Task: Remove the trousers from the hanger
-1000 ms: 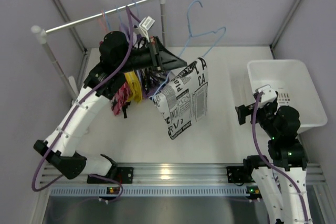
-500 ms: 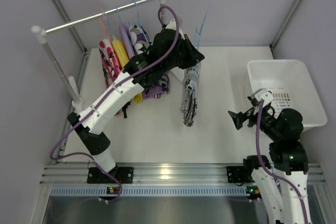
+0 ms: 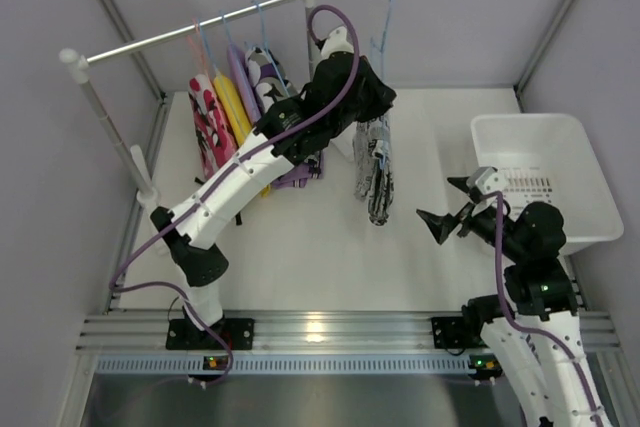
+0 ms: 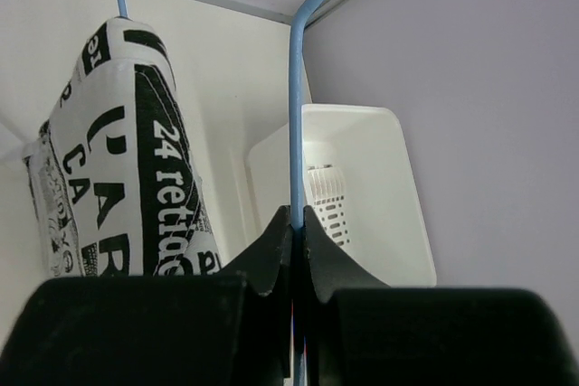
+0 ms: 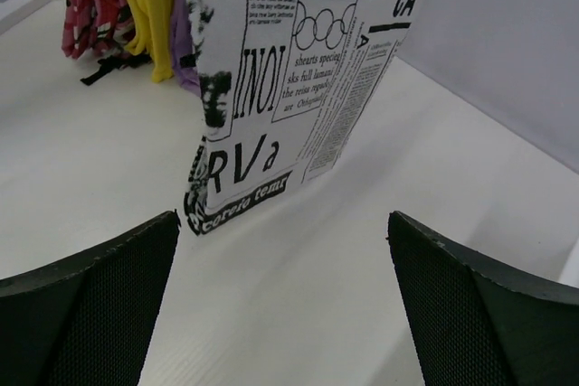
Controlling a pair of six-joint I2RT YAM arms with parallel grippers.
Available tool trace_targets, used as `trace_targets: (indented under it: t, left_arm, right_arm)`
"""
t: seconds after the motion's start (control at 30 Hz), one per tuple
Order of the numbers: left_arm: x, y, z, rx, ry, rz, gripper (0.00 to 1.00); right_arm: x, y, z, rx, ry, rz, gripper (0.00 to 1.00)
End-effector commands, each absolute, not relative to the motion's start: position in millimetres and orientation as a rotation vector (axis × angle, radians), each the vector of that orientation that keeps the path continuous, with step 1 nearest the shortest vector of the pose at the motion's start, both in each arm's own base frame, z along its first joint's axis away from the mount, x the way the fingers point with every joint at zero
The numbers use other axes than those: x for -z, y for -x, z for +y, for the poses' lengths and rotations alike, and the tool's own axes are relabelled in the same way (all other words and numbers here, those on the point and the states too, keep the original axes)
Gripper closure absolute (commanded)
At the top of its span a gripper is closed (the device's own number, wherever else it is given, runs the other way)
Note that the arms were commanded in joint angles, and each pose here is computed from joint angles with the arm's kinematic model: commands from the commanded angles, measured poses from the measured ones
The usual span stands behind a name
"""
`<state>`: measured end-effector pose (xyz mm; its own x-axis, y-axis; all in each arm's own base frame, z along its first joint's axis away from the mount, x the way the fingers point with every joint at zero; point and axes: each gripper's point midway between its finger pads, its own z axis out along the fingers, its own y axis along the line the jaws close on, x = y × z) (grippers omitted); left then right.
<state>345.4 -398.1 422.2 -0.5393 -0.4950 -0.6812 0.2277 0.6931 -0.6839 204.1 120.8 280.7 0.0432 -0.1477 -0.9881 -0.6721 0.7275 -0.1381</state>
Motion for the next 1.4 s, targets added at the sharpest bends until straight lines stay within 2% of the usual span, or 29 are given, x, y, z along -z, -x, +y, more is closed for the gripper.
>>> trace_targets:
  t: [0.0, 0.2, 0.33, 0.8, 1.17, 1.37]
  left_arm:
    - [-505.1, -352.7, -386.3, 1.077, 0.326, 1.675, 1.00]
    - [-522.9, -357.7, -376.3, 1.073, 0.387, 1.606, 1.00]
    - [-534.1, -356.3, -368.8, 1.090, 0.422, 1.574, 1.00]
    - [-562.4, -328.1, -374.5, 1.307, 0.418, 1.565, 1.00]
    - [-571.7, -315.2, -379.6, 1.403, 0.397, 1.570, 1.00]
    - [-567.9, -318.4, -378.7, 1.376, 0.397, 1.572, 1.00]
  right_arm:
    - [-287.4, -214.6, 135.1, -0.393, 0.779, 1.383, 0.04]
    - [-260.3, -221.1, 175.9, -0.316, 0.844, 1.375, 0.01]
    - [-261.4, -232.5, 189.2, -0.327, 0.776, 1.350, 0.00]
    - [-252.0, -269.3, 194.5, -0.209, 0.641, 1.337, 0.01]
    - [-259.3, -275.6, 195.8, -0.190, 0.625, 1.319, 0.00]
    - [-269.2, -264.8, 211.7, -0.288, 0.688, 1.301, 0.00]
